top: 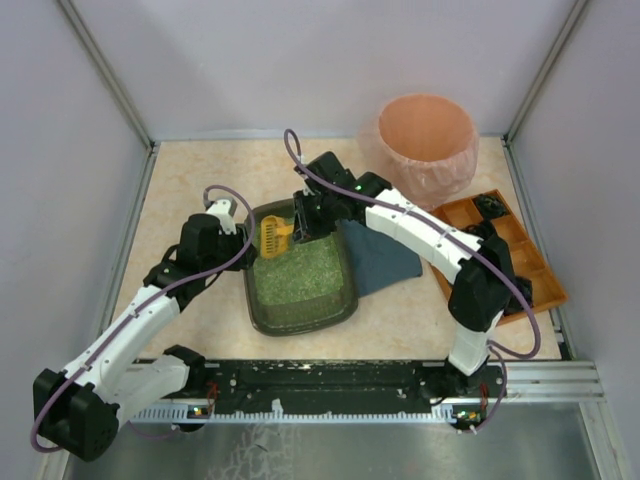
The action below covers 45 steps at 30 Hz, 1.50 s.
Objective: Clean the litter box
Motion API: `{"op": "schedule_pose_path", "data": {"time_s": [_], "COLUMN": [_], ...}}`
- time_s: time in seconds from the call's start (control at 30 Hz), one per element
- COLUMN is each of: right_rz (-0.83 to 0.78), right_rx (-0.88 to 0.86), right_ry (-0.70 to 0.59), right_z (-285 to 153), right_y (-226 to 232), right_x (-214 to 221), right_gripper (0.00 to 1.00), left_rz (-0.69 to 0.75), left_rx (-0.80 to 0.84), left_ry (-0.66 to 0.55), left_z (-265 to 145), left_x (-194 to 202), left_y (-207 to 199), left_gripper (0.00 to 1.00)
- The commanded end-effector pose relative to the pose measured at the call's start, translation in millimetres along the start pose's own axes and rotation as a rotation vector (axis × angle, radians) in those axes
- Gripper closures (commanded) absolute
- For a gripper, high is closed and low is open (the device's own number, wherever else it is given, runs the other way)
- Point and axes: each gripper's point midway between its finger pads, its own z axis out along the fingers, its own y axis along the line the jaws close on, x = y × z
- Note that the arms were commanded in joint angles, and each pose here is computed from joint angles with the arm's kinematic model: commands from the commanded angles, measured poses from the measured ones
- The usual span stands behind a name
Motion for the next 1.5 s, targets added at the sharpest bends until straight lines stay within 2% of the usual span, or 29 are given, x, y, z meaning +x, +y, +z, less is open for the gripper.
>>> {"op": "schedule_pose_path", "data": {"time_s": [0.0,0.2,0.37,0.47,0.73,1.0,1.17,1.47], "right_rz": [0.012,0.039,0.079,0.105,0.137,0.154,0.125,-0.093], "right_rx": [-0.146,-0.148,-0.046,0.090,0.468,0.593,0.546,0.191], "right_ry": [-0.071,-0.035,-0.017,-0.012,-0.032,-0.010,-0.012,-0.021], "right_z": [7,34,54,58,35,14,-4,-38], "right_y": [29,27,6,-18,-79,-107,-100,-39], "right_x": [-30,-38,-39,-38,-38,-29,-28,-27], "right_gripper": [1.00,1.00,1.00,1.00,1.00,1.00,1.00,1.00], "left_rz": [-0.008,-0.008,-0.009,-0.010,-0.009,-0.010,-0.009,-0.008], "left_rx": [0.005,0.006,0.006,0.005,0.009,0.007,0.008,0.012], "left_ry": [-0.025,-0.025,-0.026,-0.024,-0.027,-0.024,-0.025,-0.046], "left_z": [-1,-1,-2,-2,-2,-1,-1,-4], "left_x": [-7,-7,-7,-6,-7,-6,-7,-11], "left_y": [-2,-2,-2,-2,-3,-2,-3,-3], "left_gripper": [0.54,0.55,0.55,0.54,0.54,0.54,0.54,0.55]}}
